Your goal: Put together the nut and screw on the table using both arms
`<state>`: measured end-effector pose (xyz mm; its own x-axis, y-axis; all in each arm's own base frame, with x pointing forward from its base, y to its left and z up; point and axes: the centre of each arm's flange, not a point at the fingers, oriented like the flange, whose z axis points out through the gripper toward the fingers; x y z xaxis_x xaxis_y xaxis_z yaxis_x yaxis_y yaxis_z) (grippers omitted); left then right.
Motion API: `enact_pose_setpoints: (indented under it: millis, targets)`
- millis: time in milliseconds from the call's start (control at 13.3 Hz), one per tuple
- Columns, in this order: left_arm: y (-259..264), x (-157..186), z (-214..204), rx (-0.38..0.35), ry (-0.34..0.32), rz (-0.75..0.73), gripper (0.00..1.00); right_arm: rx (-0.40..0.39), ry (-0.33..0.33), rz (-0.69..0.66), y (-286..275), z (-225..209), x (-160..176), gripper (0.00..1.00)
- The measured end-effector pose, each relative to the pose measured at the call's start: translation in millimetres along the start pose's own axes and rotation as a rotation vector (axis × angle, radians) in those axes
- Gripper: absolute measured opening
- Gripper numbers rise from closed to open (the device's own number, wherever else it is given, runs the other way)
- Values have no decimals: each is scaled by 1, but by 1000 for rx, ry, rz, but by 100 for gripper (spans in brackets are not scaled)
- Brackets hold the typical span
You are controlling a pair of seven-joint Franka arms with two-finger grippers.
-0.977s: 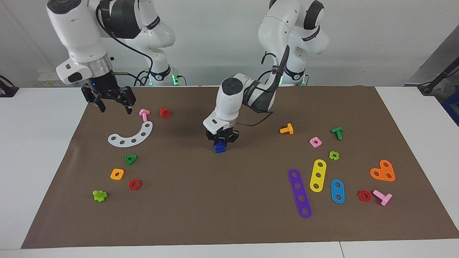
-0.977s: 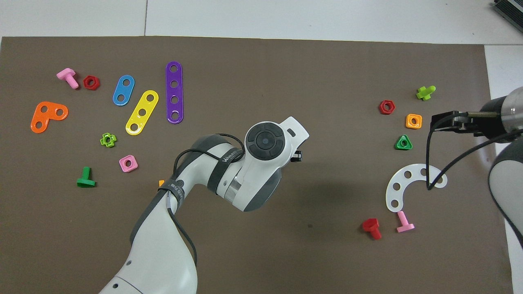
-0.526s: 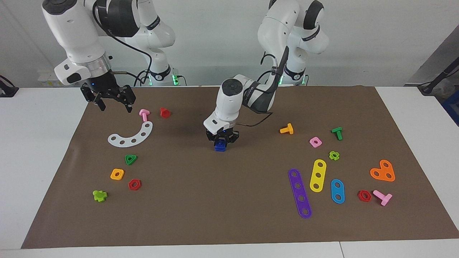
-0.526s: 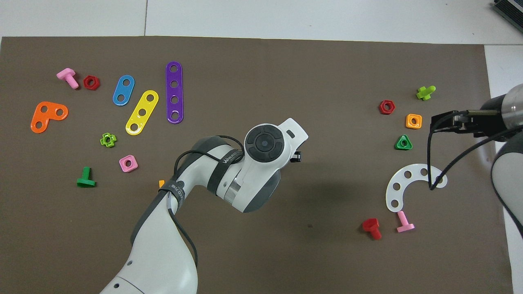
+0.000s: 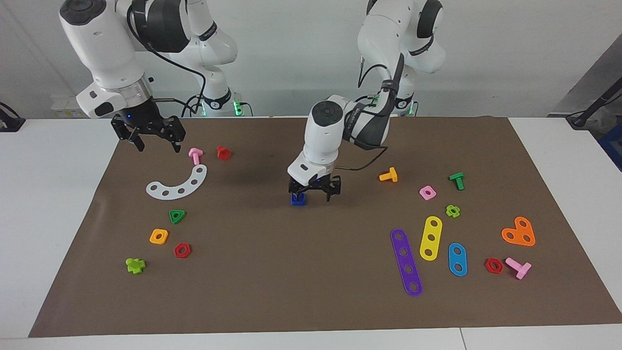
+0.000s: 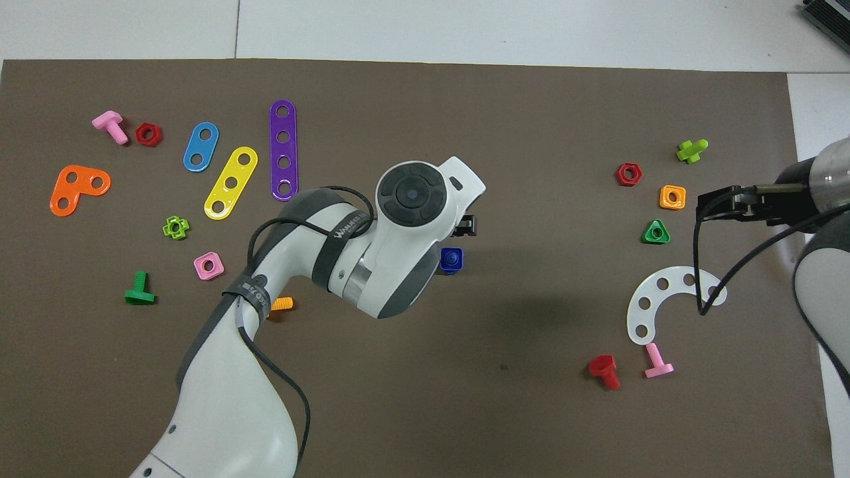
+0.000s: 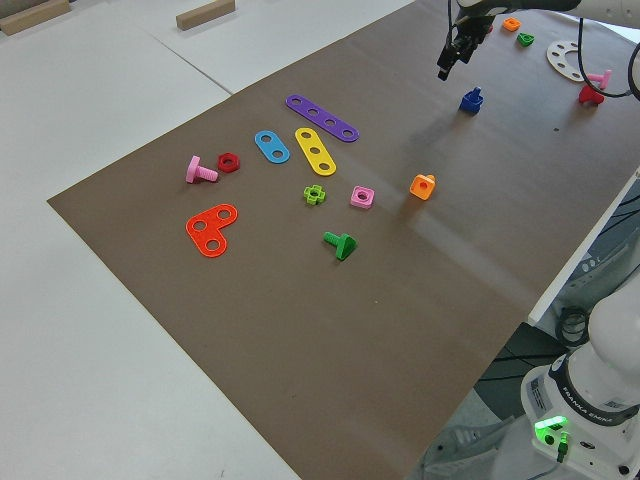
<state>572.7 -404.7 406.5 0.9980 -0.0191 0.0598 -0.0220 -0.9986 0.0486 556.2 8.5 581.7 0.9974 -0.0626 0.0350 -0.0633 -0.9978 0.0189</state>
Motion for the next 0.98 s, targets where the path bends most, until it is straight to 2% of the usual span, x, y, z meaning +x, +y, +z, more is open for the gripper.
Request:
enact_pose_setpoints:
  millis: [226,451,602,752,977]
  targets:
    - [-118,45,-87,19,-7,-74,100,1,-2,-2,-1,1,0,97]
    - [-278,53,-149,16,-93,-51,100,1,-4,-5,-4,2,-1,97]
    - [-358,40,-161,-2,-138,-39,100,3,-4,-5,-5,2,-1,97]
    - [-409,16,-167,-19,-157,-69,100,3,-5,-4,-5,2,-1,97]
    - [-432,-23,-196,74,-140,-54,100,8,-6,-3,-5,2,-1,97]
